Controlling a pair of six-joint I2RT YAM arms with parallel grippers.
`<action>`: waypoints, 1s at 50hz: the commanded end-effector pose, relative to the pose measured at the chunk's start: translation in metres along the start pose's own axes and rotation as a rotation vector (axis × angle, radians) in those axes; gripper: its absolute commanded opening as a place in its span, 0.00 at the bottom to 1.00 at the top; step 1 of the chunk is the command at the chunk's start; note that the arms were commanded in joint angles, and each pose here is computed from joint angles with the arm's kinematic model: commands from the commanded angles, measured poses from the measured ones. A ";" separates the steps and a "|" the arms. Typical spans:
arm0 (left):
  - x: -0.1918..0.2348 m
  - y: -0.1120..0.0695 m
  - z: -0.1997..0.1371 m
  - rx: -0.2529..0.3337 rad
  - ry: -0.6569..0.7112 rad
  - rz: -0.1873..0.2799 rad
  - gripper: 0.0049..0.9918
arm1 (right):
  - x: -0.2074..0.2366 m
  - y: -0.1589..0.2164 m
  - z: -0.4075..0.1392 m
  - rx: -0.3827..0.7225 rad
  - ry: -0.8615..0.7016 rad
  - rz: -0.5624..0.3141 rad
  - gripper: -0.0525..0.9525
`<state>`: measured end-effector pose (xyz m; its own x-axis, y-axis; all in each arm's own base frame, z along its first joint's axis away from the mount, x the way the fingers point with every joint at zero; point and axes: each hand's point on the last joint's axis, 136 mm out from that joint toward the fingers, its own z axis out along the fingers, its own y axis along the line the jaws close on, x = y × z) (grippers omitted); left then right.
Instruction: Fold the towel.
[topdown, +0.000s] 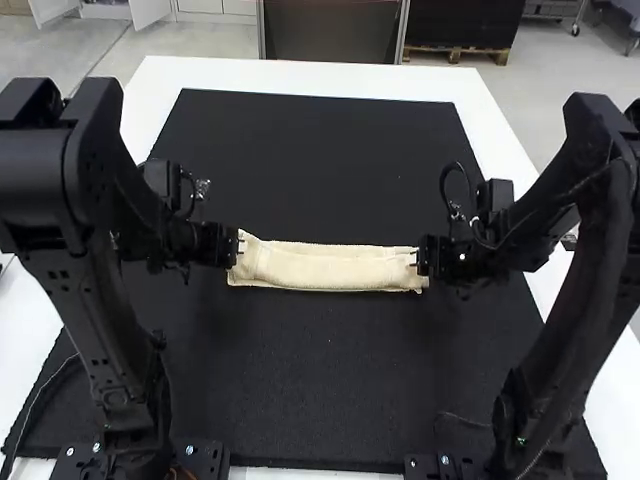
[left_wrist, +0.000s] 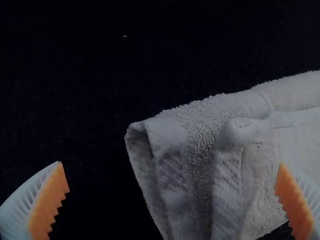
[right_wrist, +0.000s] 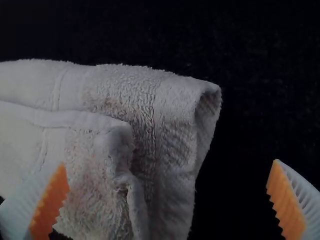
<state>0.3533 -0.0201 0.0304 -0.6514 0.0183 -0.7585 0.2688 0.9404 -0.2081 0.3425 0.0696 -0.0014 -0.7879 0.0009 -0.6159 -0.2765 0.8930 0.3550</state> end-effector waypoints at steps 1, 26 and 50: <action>-0.008 0.008 -0.004 -0.005 -0.033 -0.036 0.97 | 0.009 -0.006 0.001 0.020 0.017 0.017 0.96; -0.020 0.021 -0.011 -0.011 -0.074 -0.089 0.97 | 0.007 0.015 0.015 -0.021 0.040 -0.032 0.95; -0.027 0.020 -0.011 -0.005 -0.090 -0.094 0.97 | -0.015 0.022 0.018 -0.022 0.007 -0.068 0.92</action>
<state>0.3567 -0.0016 0.0373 -0.6444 -0.0952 -0.7588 0.1944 0.9392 -0.2830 0.3517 0.0842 -0.0066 -0.7859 -0.0509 -0.6162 -0.2990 0.9036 0.3067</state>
